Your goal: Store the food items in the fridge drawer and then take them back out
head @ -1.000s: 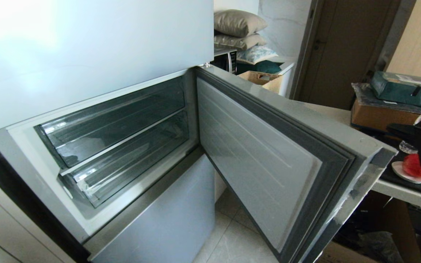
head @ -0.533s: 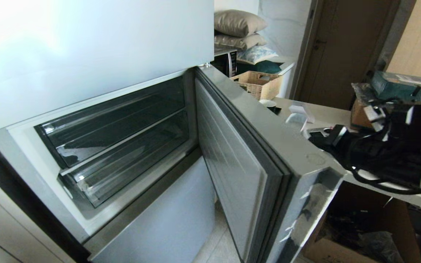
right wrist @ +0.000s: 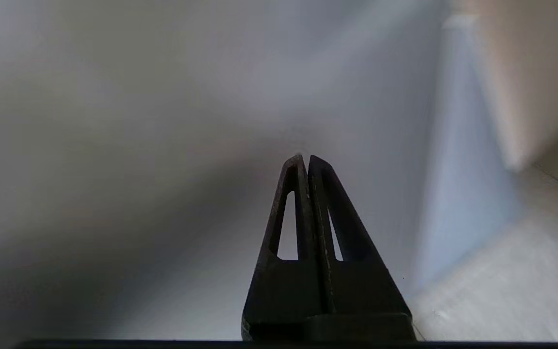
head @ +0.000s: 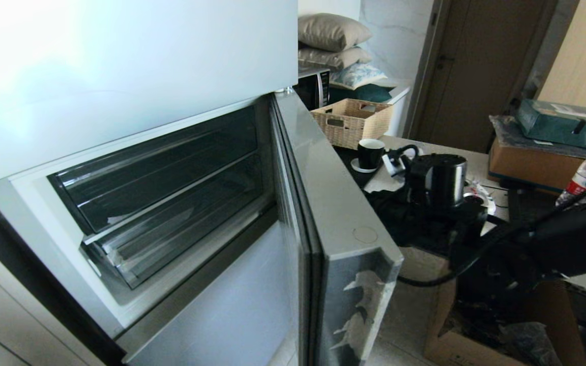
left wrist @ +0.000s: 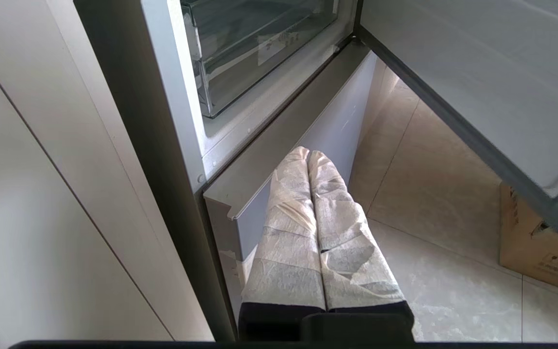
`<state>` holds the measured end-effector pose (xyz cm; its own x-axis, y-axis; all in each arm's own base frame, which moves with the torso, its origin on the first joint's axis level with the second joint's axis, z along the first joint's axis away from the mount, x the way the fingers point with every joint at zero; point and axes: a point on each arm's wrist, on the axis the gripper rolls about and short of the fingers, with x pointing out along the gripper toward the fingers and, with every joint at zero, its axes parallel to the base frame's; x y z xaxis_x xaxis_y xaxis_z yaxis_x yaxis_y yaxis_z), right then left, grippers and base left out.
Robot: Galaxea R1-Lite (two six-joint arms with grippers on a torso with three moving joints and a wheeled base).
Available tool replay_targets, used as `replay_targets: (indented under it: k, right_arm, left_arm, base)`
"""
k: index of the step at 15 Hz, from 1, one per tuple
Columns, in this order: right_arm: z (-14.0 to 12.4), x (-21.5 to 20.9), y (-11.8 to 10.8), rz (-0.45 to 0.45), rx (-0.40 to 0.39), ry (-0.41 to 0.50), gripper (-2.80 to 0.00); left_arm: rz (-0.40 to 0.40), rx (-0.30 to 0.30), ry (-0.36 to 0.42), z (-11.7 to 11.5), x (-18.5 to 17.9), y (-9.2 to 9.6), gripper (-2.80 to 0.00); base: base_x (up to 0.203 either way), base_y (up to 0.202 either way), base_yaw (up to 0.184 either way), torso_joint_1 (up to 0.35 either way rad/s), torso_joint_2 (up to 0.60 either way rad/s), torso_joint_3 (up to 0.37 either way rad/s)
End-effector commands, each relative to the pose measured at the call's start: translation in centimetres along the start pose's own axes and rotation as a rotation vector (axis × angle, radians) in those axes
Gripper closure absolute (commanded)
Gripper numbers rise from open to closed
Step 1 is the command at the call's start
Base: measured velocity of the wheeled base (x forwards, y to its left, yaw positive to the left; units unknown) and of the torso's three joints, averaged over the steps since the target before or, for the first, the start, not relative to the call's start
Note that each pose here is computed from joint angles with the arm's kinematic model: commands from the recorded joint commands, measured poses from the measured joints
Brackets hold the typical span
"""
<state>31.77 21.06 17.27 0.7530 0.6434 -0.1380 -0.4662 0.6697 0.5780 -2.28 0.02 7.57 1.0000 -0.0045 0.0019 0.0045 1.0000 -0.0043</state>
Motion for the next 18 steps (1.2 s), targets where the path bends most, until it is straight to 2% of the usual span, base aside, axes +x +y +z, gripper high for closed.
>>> replay_targets:
  k: [1, 6, 8, 9, 11, 13, 15, 18]
  right_arm:
    - [-2.0, 3.0, 0.7, 0.042, -0.011, 0.033, 0.0]
    - [-4.1, 9.9, 5.2, 0.252, -0.054, -0.019, 0.0]
    - [-3.9, 10.8, 6.9, 0.438, -0.019, -0.004, 0.0]
    - [-3.3, 10.1, 7.6, 0.481, 0.007, -0.002, 0.0]
    - [-2.9, 7.1, 8.2, 0.509, 0.029, 0.025, 0.0]
    - [-2.4, 1.4, 8.5, 0.5, -0.006, 0.055, 0.0]
    - [-1.6, -5.9, 8.9, 0.501, -0.09, 0.037, 0.0]
    - [-4.3, -15.6, 5.8, 0.338, -0.285, 0.009, 0.0]
  left_arm:
    - [0.0, 0.0, -0.003, 0.0, 0.0, 0.0, 0.0]
    - [0.0, 0.0, -0.001, 0.0, 0.0, 0.0, 0.0]
    - [0.0, 0.0, -0.002, 0.0, 0.0, 0.0, 0.0]
    - [0.001, 0.0, -0.001, 0.0, 0.0, 0.0, 0.0]
    - [0.0, 0.0, -0.001, 0.0, 0.0, 0.0, 0.0]
    - [0.0, 0.0, -0.001, 0.0, 0.0, 0.0, 0.0]
    - [0.0, 0.0, -0.002, 0.0, 0.0, 0.0, 0.0]
    - [0.0, 0.0, -0.001, 0.0, 0.0, 0.0, 0.0]
  base:
    - [0.0, 0.0, 0.0, 0.0, 0.0, 0.0]
    - [0.0, 0.0, 0.0, 0.0, 0.0, 0.0]
    - [0.0, 0.0, 0.0, 0.0, 0.0, 0.0]
    - [0.0, 0.0, 0.0, 0.0, 0.0, 0.0]
    - [0.0, 0.0, 0.0, 0.0, 0.0, 0.0]
    - [0.0, 0.0, 0.0, 0.0, 0.0, 0.0]
    - [0.0, 0.0, 0.0, 0.0, 0.0, 0.0]
    - [0.0, 0.0, 0.0, 0.0, 0.0, 0.0]
